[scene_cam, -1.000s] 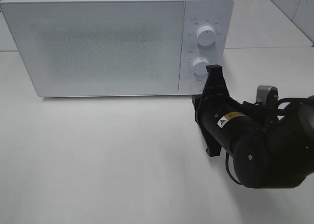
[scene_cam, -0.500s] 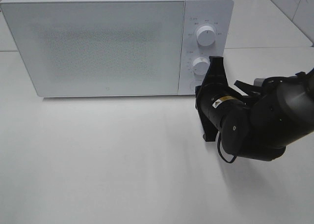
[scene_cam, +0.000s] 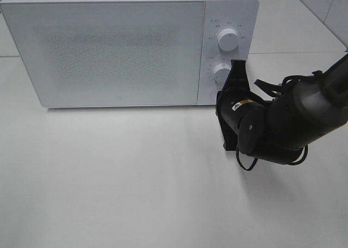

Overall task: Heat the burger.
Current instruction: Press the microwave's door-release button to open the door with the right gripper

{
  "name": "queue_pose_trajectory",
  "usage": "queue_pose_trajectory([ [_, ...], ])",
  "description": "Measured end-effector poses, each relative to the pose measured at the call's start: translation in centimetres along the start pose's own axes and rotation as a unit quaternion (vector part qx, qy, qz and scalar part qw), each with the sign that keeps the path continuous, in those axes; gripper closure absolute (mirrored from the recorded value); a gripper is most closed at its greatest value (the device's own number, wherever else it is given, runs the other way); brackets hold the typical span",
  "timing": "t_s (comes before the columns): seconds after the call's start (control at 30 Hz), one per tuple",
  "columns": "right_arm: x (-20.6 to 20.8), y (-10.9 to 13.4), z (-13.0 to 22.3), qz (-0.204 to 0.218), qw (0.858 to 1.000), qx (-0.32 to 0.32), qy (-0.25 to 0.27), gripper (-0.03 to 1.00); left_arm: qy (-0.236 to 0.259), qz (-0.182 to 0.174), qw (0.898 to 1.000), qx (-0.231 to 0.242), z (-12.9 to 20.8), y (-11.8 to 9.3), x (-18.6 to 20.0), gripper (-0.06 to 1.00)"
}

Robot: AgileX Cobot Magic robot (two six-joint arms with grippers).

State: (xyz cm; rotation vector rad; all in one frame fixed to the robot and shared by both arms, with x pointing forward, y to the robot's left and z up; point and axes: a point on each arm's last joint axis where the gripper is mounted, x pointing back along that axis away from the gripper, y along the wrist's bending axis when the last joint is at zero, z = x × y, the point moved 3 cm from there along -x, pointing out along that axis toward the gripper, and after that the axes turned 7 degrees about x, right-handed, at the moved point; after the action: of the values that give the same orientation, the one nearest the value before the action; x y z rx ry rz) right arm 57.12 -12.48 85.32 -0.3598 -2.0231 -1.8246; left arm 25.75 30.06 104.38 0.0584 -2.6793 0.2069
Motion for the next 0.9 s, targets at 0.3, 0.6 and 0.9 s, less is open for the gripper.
queue_pose_trajectory([
  [0.3,-1.0,-0.1,0.2,0.001,1.0,0.001,-0.002,0.96,0.0,0.0,1.0,0.0,0.0,0.0,0.0,-0.05],
  [0.6,-2.4,0.4,0.4,-0.007,1.0,0.005,-0.001,0.96,0.0,0.0,1.0,0.0,0.0,0.0,0.0,-0.05],
  [0.9,-3.0,-0.1,0.3,0.002,1.0,-0.001,-0.009,0.96,0.0,0.0,1.0,0.0,0.0,0.0,0.0,-0.05],
])
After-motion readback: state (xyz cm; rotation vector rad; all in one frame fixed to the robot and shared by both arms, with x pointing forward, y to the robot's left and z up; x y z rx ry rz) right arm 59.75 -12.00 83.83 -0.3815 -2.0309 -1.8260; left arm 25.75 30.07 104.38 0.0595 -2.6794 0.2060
